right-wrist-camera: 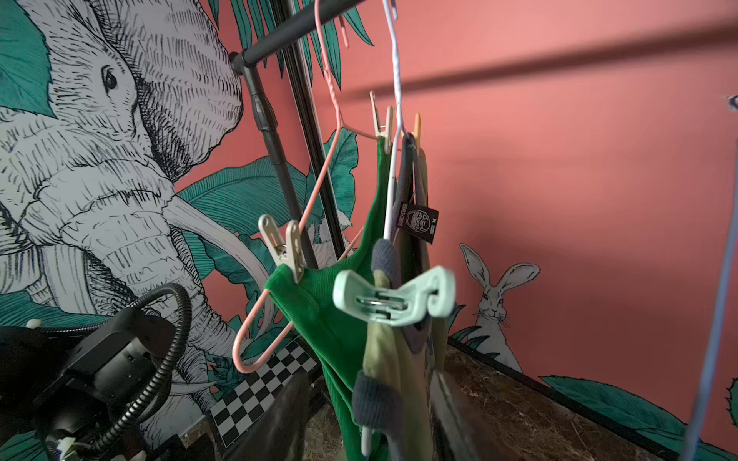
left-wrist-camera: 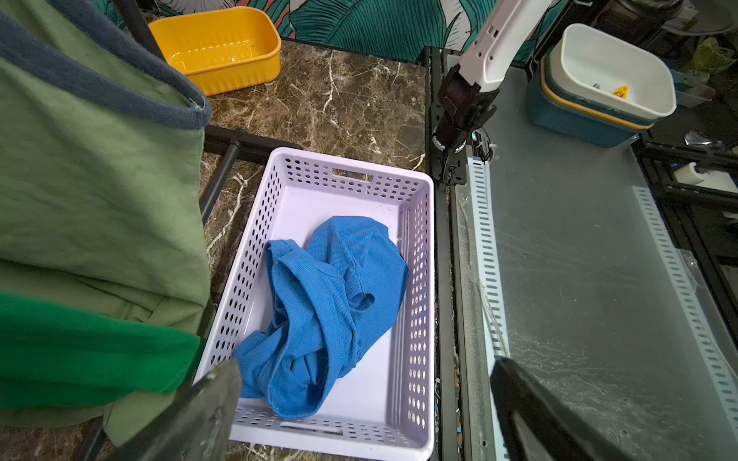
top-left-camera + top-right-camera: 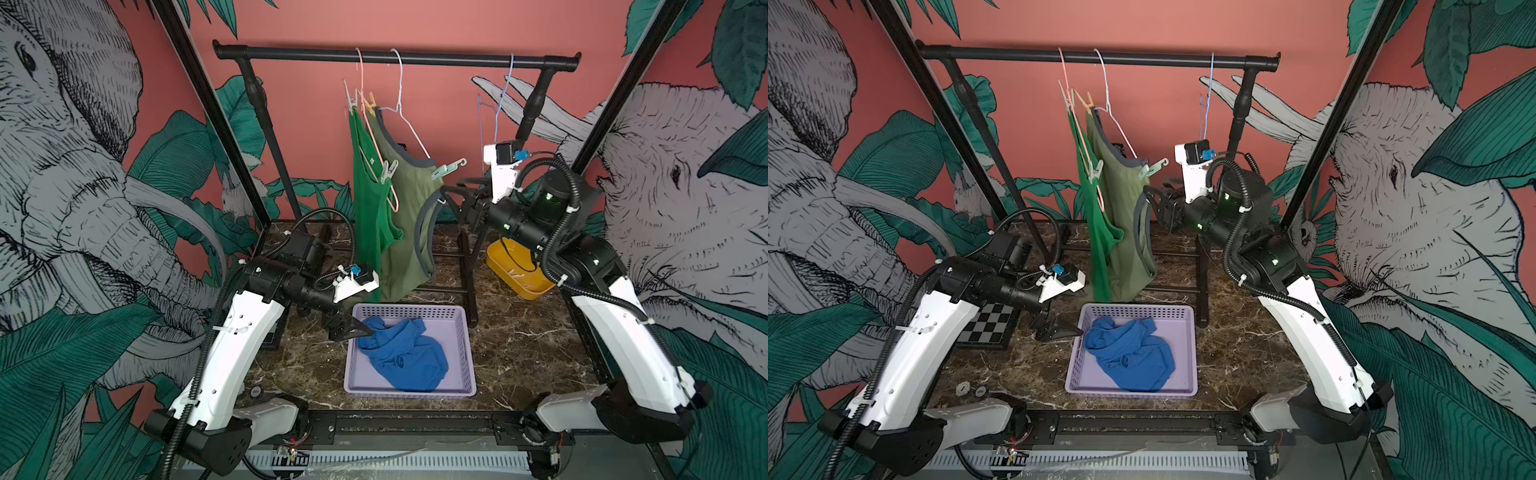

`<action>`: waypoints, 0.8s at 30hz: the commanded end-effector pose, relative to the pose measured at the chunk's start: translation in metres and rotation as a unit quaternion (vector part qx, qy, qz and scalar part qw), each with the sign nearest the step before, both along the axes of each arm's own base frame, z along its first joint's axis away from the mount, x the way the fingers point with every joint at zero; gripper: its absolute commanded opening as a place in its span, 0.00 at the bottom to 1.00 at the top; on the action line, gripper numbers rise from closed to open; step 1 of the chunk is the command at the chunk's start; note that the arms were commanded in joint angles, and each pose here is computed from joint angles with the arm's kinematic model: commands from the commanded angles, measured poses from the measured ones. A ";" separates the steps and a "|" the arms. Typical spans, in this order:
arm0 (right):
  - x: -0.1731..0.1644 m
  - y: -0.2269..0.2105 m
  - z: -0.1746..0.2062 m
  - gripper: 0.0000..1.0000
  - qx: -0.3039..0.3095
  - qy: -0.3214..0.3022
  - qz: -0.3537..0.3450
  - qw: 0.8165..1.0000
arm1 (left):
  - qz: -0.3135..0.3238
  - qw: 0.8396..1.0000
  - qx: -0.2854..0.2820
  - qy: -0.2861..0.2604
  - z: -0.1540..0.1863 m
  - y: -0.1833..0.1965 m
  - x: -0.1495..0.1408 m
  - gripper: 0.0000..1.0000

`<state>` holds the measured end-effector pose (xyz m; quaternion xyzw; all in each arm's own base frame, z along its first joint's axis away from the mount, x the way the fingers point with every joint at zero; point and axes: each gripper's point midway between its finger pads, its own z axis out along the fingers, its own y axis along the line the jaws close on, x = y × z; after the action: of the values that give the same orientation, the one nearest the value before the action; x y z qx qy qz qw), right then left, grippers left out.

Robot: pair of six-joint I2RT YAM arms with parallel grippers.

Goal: Remove the clothespins securing tank tops to the hanger
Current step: Pick up the hanger from the clothesline.

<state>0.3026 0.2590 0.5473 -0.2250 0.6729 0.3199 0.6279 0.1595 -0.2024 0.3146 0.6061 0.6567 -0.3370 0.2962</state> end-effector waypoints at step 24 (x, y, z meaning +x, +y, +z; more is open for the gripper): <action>0.030 0.019 -0.008 0.42 0.015 0.038 -0.015 0.999 | -0.010 1.000 -0.009 -0.013 0.006 0.003 -0.011 0.99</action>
<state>0.3344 0.2787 0.5220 -0.1999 0.7095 0.3212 0.5946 0.1566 -0.2013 0.3143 0.6066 0.6560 -0.3365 0.2973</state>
